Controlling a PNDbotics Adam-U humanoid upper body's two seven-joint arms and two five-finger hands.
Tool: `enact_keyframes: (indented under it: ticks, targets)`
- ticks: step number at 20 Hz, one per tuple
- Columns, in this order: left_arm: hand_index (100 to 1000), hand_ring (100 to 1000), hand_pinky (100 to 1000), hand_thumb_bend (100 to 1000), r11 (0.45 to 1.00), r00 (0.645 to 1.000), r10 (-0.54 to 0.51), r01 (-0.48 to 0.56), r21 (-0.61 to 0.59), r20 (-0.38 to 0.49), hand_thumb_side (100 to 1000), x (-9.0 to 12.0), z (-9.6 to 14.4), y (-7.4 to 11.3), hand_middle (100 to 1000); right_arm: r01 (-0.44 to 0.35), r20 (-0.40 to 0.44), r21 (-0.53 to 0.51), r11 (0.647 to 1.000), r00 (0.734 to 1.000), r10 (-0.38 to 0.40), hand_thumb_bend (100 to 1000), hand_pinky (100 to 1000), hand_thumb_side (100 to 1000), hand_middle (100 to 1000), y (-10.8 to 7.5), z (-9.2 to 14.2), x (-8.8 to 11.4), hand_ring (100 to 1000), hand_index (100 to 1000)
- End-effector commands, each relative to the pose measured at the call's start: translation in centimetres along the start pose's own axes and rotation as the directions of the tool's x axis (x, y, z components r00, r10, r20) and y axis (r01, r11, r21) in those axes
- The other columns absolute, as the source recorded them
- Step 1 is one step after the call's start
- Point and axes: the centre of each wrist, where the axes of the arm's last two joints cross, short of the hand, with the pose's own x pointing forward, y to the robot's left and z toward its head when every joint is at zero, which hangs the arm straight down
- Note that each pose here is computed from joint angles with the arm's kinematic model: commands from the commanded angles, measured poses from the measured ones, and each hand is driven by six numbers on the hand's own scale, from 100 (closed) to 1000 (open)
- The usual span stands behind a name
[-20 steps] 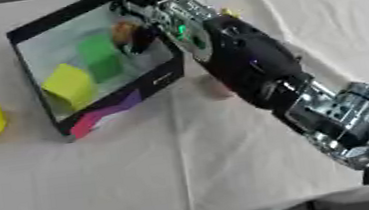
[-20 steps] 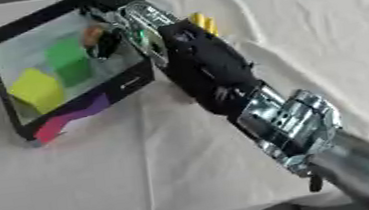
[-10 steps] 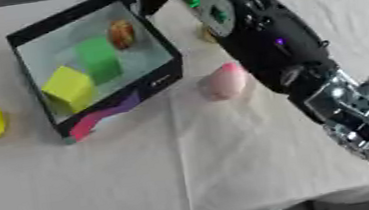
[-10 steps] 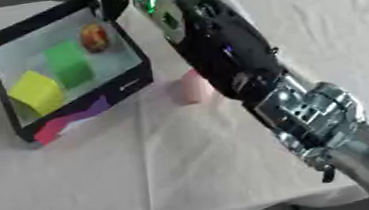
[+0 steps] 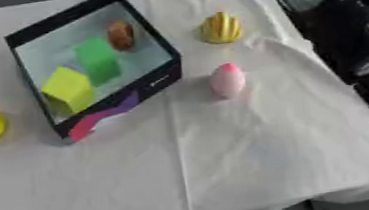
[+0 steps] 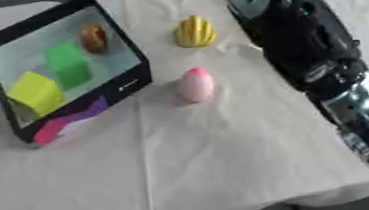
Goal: Pick up objects on the table and place them in the box.
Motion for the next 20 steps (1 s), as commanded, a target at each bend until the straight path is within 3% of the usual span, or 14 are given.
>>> enact_keyframes:
  ticks: [1,4,8,14,20]
  targets:
    - [735,774,763,123,1.000,0.999,-0.024,0.024,-0.011,0.026,624,0.5,-0.5,0.4,726,-0.005,-0.020,-0.037,0.999,1.000,0.004,100,817,100,798,-3.0,2.2,-1.2,847,916]
    - [735,774,762,118,0.999,0.999,-0.029,0.029,-0.023,0.021,629,0.4,-0.4,0.4,726,-0.015,-0.056,0.027,1.000,0.998,0.016,100,829,100,806,-2.5,3.7,-3.1,857,919]
    - [735,774,762,112,0.998,0.999,-0.034,0.035,-0.050,0.015,631,0.3,-0.4,0.2,726,-0.033,-0.058,0.192,0.981,0.997,0.045,100,847,100,819,-1.5,4.4,-5.0,871,921]
    - [735,775,761,105,0.996,0.999,-0.041,0.042,-0.083,0.008,633,0.3,-0.5,0.1,725,-0.078,-0.023,0.422,0.903,0.995,0.097,125,862,142,830,-2.1,3.3,-7.8,882,928]
    - [734,775,761,104,0.995,0.999,-0.042,0.042,-0.092,0.002,634,0.2,-0.4,0.0,724,-0.087,-0.043,0.478,0.874,0.992,0.123,149,862,145,835,-2.3,1.6,-9.5,883,929]
